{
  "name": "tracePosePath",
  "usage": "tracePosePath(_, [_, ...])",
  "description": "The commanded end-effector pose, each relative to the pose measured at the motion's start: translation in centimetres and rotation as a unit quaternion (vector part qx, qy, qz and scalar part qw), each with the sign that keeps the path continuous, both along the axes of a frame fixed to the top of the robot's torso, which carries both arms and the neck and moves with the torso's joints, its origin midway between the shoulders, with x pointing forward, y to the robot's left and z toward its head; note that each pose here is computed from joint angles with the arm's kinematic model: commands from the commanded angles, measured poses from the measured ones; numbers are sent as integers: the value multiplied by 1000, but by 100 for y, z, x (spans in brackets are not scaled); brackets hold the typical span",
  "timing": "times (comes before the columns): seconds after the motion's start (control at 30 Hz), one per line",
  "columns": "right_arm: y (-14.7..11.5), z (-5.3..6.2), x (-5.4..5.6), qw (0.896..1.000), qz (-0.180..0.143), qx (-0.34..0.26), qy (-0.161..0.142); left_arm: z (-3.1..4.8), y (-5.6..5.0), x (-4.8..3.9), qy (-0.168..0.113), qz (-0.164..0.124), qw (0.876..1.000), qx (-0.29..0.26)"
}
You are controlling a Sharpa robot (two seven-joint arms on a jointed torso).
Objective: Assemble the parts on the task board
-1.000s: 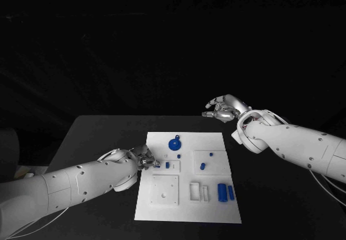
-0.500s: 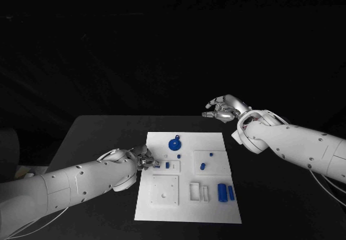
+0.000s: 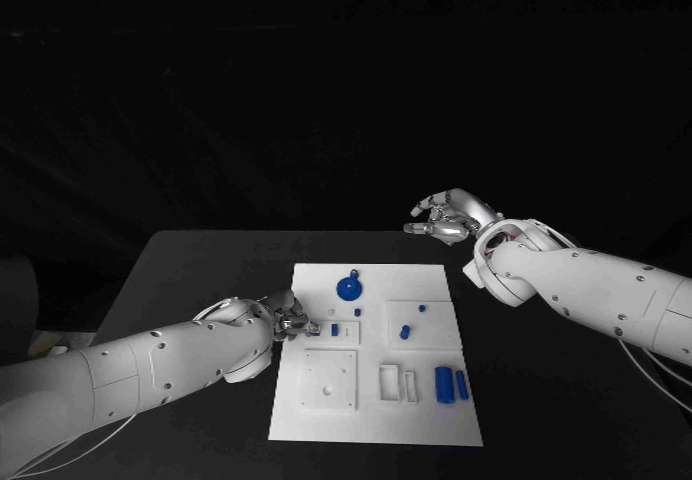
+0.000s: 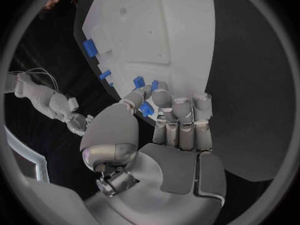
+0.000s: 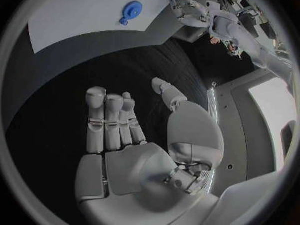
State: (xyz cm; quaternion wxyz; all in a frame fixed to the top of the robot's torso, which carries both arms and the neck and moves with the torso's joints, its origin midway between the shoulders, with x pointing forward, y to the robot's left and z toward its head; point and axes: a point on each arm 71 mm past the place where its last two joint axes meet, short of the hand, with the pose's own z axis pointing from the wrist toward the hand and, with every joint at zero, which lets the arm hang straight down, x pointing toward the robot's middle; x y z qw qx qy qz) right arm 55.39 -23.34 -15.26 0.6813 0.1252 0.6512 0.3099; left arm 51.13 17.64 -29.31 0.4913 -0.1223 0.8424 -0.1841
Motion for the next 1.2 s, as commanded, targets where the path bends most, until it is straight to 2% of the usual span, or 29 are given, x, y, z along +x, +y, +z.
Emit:
tracePosePath(0.03, [13, -5, -2, 1000, 6, -3, 3, -33, 8, -21, 13, -12, 1000, 3])
tracePosePath(0.4, [17, -7, -3, 1000, 7, -3, 3, -46, 33, -12, 27, -18, 999, 10])
tracePosePath(0.7, [27, -8, -2, 1000, 8, -3, 3, -69, -1, 10, 57, -31, 998, 27])
tracePosePath(1.0, [34, -10, 0, 1000, 9, -3, 4, -42, 7, 67, 51, -22, 998, 35])
tracePosePath(1.2, [47, -11, 0, 1000, 10, -3, 4, 11, -7, 120, 48, -22, 998, 39])
